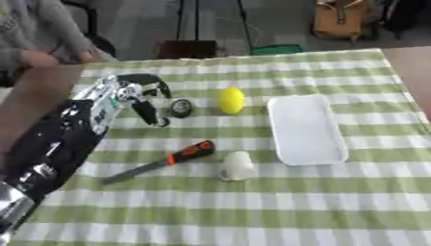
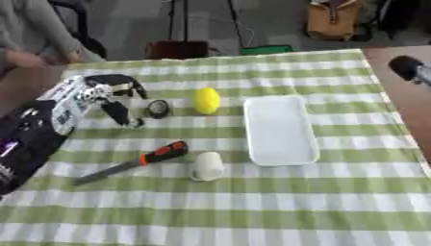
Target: Pick up objects on the table and place them in the box.
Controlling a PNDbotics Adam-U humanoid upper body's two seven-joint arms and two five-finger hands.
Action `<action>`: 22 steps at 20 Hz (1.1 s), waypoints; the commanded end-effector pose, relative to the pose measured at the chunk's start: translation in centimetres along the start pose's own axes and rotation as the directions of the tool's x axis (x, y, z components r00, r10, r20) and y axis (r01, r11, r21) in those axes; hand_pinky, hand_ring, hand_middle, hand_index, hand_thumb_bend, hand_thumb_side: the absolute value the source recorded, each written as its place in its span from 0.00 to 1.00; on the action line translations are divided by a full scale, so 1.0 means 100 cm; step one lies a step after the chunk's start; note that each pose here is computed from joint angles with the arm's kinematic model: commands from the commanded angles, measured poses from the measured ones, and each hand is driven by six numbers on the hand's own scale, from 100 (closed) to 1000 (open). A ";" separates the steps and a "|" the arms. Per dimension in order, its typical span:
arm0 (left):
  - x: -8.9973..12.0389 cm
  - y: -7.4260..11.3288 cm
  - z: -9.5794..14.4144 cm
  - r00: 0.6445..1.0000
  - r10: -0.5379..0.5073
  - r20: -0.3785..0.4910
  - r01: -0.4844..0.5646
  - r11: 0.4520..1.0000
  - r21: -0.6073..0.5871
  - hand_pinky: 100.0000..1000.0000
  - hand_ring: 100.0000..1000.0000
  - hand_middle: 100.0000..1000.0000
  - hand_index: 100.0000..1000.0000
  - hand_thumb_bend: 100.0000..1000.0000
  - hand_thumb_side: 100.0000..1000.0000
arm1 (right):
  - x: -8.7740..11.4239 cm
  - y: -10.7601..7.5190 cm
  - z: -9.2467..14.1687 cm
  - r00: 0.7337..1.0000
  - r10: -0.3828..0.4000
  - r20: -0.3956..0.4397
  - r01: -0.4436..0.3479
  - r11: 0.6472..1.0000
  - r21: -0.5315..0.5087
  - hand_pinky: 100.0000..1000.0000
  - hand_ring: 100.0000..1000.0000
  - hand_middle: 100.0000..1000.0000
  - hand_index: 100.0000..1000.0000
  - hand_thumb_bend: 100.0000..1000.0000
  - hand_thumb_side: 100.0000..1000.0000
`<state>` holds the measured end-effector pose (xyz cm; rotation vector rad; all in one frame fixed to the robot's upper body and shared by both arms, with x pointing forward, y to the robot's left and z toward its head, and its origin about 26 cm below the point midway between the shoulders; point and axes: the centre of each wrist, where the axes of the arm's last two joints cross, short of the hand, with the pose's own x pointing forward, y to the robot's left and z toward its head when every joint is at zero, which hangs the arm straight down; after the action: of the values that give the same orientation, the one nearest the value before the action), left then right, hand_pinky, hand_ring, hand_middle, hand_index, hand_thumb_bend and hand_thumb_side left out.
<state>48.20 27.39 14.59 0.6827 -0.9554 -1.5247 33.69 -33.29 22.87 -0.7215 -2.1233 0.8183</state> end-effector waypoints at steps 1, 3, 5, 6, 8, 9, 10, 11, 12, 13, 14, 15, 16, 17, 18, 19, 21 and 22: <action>-0.010 0.014 0.003 1.000 -0.007 -0.008 0.007 1.000 0.030 0.80 0.82 0.84 0.83 0.37 0.14 | 0.003 -0.010 -0.003 0.999 0.028 0.015 -0.028 1.000 -0.010 0.48 0.54 0.63 0.83 0.67 0.47; -0.010 0.014 0.001 1.000 -0.024 -0.006 0.024 0.999 0.036 0.80 0.82 0.84 0.83 0.37 0.14 | 0.003 -0.010 -0.004 0.999 0.028 0.016 -0.028 1.000 -0.010 0.48 0.54 0.63 0.83 0.67 0.47; -0.006 0.014 -0.001 0.999 -0.045 -0.001 0.045 0.998 0.045 0.80 0.82 0.84 0.84 0.36 0.15 | 0.003 -0.010 -0.004 0.999 0.027 0.018 -0.026 1.000 -0.011 0.48 0.54 0.63 0.83 0.67 0.47; -0.003 0.015 -0.002 0.999 -0.052 0.005 0.052 0.997 0.056 0.80 0.82 0.84 0.84 0.36 0.15 | 0.003 -0.010 -0.004 0.999 0.026 0.019 -0.026 1.000 -0.011 0.48 0.54 0.63 0.83 0.67 0.47; 0.004 0.017 -0.004 0.998 -0.064 0.018 0.063 0.995 0.074 0.80 0.81 0.84 0.84 0.36 0.15 | 0.004 -0.010 -0.005 0.999 0.025 0.021 -0.025 1.000 -0.011 0.48 0.54 0.63 0.84 0.67 0.47; 0.006 0.018 -0.005 0.997 -0.069 0.022 0.067 0.995 0.080 0.80 0.81 0.84 0.84 0.36 0.15 | 0.004 -0.010 -0.005 0.999 0.025 0.022 -0.024 1.000 -0.011 0.48 0.54 0.63 0.84 0.67 0.47; 0.010 0.020 -0.005 0.997 -0.072 0.028 0.069 0.994 0.086 0.80 0.81 0.84 0.84 0.35 0.15 | 0.004 -0.010 -0.006 0.999 0.024 0.024 -0.024 1.000 -0.012 0.48 0.54 0.63 0.84 0.67 0.47; 0.012 0.021 -0.006 0.997 -0.074 0.033 0.071 0.993 0.090 0.80 0.81 0.84 0.84 0.35 0.15 | 0.005 -0.010 -0.006 0.999 0.023 0.026 -0.023 1.000 -0.012 0.48 0.54 0.63 0.84 0.67 0.47; 0.014 0.022 -0.006 0.996 -0.076 0.037 0.072 0.993 0.093 0.80 0.81 0.84 0.84 0.35 0.15 | 0.005 -0.010 -0.006 0.999 0.023 0.027 -0.022 1.000 -0.012 0.48 0.54 0.63 0.84 0.67 0.47; 0.015 0.022 -0.006 0.996 -0.077 0.040 0.073 0.993 0.094 0.80 0.81 0.84 0.84 0.35 0.15 | 0.005 -0.010 -0.006 0.999 0.023 0.027 -0.022 1.000 -0.012 0.48 0.54 0.63 0.84 0.67 0.47; 0.016 0.023 -0.007 0.996 -0.078 0.042 0.074 0.993 0.095 0.80 0.81 0.84 0.84 0.35 0.15 | 0.005 -0.010 -0.006 0.999 0.022 0.028 -0.022 1.000 -0.012 0.48 0.54 0.63 0.84 0.67 0.47; 0.017 0.024 -0.007 0.996 -0.081 0.043 0.076 0.993 0.095 0.80 0.82 0.84 0.84 0.35 0.16 | 0.005 -0.010 -0.006 0.999 0.022 0.028 -0.022 1.000 -0.012 0.48 0.54 0.63 0.84 0.66 0.46; 0.019 0.025 -0.007 0.995 -0.085 0.043 0.080 0.992 0.096 0.80 0.82 0.84 0.84 0.35 0.16 | 0.005 -0.010 -0.007 0.999 0.022 0.029 -0.022 1.000 -0.012 0.48 0.54 0.63 0.84 0.67 0.47; 0.020 0.026 -0.007 0.995 -0.086 0.041 0.082 0.992 0.096 0.80 0.82 0.84 0.84 0.35 0.17 | 0.005 -0.010 -0.007 0.999 0.021 0.030 -0.021 1.000 -0.012 0.48 0.54 0.63 0.84 0.67 0.47; 0.021 0.027 -0.007 0.995 -0.087 0.039 0.083 0.992 0.097 0.80 0.82 0.84 0.84 0.35 0.17 | 0.006 -0.010 -0.007 0.999 0.021 0.031 -0.021 1.000 -0.011 0.48 0.54 0.63 0.84 0.67 0.47; 0.021 0.027 -0.007 0.995 -0.088 0.037 0.084 0.992 0.097 0.81 0.82 0.84 0.84 0.35 0.17 | 0.006 -0.010 -0.007 0.999 0.021 0.032 -0.021 1.000 -0.011 0.48 0.54 0.63 0.84 0.67 0.47; 0.021 0.027 -0.007 0.995 -0.088 0.035 0.084 0.992 0.095 0.81 0.82 0.84 0.85 0.35 0.17 | 0.006 -0.010 -0.008 0.999 0.021 0.033 -0.021 1.000 -0.011 0.48 0.54 0.63 0.84 0.67 0.47; 0.021 0.027 -0.007 0.996 -0.087 0.033 0.084 0.992 0.091 0.81 0.82 0.84 0.85 0.35 0.18 | 0.006 -0.010 -0.008 0.999 0.021 0.034 -0.020 1.000 -0.011 0.48 0.54 0.63 0.84 0.67 0.47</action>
<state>49.48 24.96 15.13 0.7370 -1.0220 -1.5895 33.80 -33.14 23.25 -0.7201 -2.1369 0.8229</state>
